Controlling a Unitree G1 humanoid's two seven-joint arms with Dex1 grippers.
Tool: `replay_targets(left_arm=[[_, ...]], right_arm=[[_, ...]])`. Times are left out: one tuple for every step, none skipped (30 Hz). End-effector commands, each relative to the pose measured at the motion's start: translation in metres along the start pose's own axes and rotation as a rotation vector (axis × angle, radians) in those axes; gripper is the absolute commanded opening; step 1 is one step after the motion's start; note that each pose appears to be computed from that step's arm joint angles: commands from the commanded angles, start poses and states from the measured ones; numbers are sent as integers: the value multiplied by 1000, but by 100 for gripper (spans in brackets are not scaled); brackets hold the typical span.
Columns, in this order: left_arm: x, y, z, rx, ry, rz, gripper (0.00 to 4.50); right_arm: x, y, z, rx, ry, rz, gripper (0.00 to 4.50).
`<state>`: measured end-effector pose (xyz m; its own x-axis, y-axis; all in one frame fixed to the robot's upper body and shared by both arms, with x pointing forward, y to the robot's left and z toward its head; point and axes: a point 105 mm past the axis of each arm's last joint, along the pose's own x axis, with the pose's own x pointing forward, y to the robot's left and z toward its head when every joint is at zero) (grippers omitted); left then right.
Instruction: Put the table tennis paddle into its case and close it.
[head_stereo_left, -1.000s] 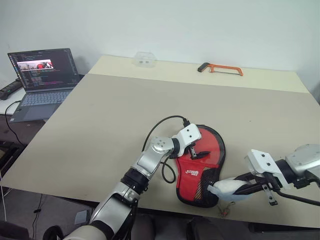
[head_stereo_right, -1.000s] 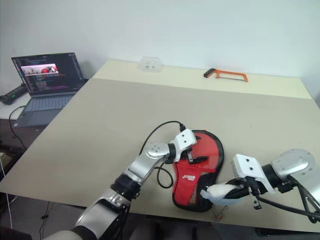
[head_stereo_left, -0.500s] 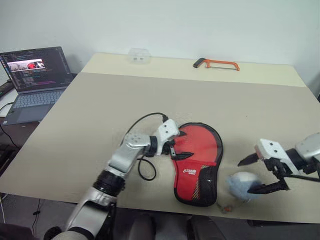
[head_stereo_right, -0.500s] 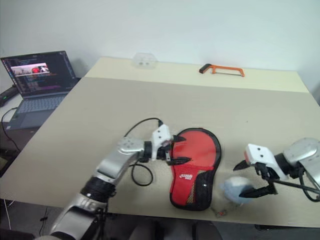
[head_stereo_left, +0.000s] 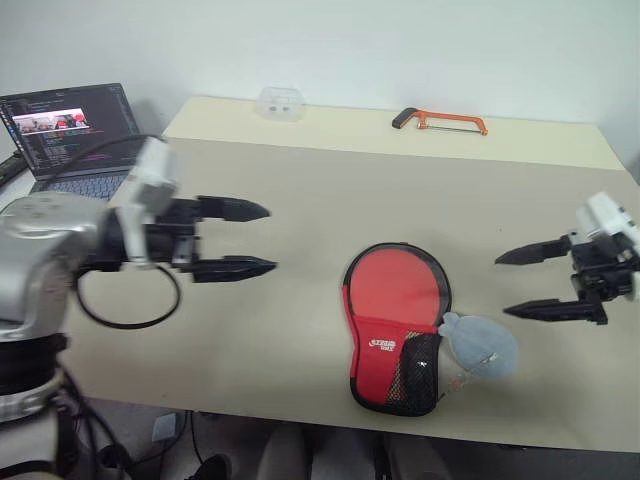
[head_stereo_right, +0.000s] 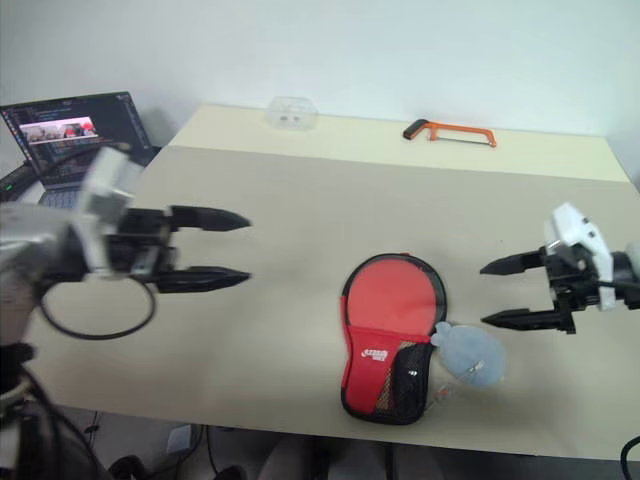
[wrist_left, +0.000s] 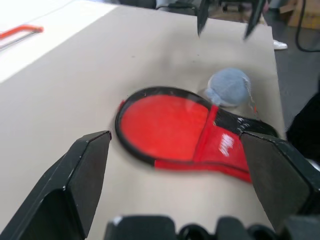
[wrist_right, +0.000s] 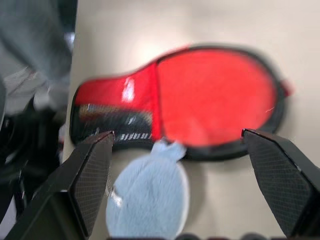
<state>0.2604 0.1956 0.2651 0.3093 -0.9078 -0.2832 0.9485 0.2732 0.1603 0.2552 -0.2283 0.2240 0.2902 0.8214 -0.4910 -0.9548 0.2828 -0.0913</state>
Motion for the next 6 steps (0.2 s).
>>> replay_targets(left_arm=[[-37,-1,10,3,6,69,450],[-43,-2,7,-5,23,79,450],[-50,-4,2,-16,60,95,450],[-54,-5,-1,-23,87,105,450],[-60,-5,-4,-32,108,121,450],[-63,-5,-4,-37,119,131,450]], right_arm=[[-29,2,6,-5,13,-59,448],[-33,2,4,6,22,-66,448],[-36,6,2,15,39,-58,448],[-38,9,1,20,50,-51,448],[-39,11,1,25,56,-43,448],[-39,12,1,27,59,-39,448]])
